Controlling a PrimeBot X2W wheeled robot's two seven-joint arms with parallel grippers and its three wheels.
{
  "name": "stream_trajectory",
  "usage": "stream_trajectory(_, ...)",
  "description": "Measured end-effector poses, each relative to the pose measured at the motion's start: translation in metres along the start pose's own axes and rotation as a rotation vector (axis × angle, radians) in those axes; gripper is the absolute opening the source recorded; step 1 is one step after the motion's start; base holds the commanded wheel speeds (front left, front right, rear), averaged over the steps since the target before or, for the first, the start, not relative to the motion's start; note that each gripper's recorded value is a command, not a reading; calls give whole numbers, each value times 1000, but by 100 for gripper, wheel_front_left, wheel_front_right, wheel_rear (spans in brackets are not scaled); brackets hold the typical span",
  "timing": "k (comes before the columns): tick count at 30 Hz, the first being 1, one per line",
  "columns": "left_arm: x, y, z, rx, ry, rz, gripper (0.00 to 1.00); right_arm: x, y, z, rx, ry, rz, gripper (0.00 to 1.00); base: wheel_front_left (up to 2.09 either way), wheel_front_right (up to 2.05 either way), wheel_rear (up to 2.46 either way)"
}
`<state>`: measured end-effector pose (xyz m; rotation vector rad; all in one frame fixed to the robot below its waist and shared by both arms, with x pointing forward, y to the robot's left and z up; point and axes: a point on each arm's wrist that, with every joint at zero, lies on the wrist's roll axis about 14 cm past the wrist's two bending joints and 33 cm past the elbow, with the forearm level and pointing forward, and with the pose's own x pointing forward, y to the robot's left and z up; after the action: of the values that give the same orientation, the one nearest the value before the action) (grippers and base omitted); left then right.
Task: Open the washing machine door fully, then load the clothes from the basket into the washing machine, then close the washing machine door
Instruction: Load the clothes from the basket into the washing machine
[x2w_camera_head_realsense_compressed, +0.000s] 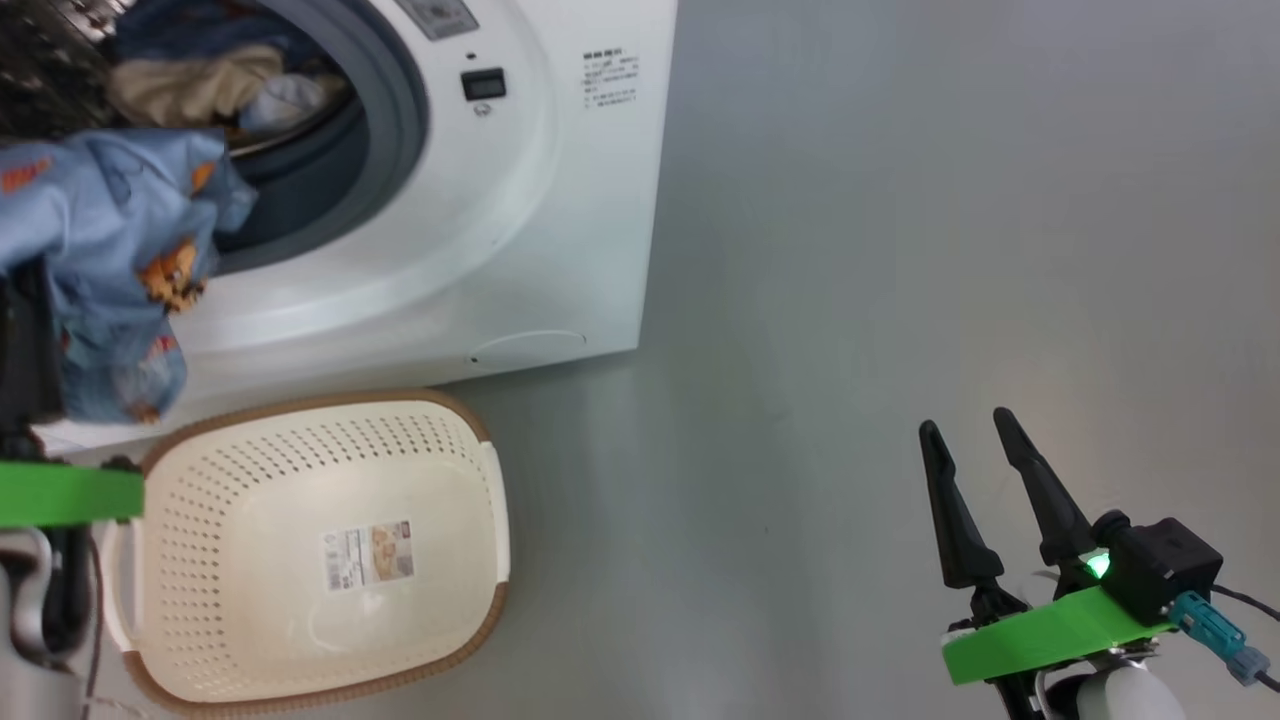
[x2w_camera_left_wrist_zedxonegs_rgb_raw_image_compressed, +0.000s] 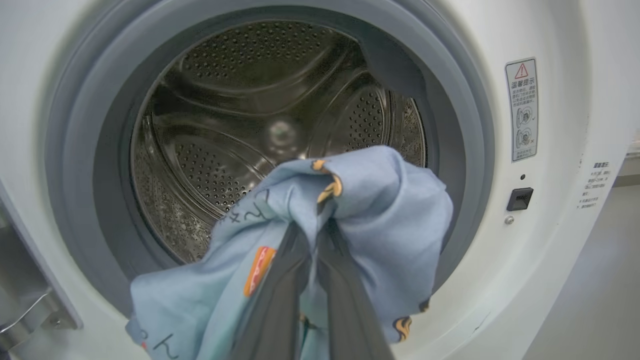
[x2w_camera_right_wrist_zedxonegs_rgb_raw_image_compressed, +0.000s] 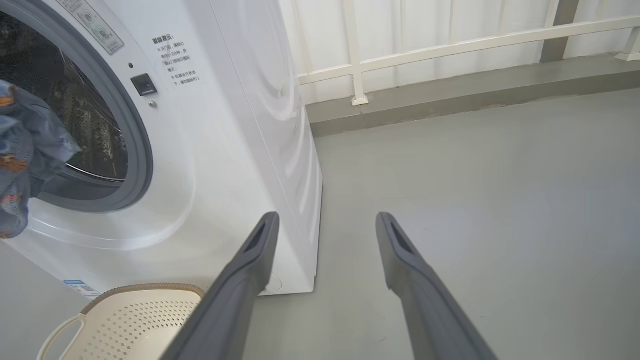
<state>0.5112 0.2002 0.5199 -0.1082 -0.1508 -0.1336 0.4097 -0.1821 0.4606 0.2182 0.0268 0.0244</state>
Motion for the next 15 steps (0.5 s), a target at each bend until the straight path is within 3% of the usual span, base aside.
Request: stream_trajectory(15,82,-5,-32,14,15,-81,0,13,-15,-31,-5,75,-36,100,0,0,0)
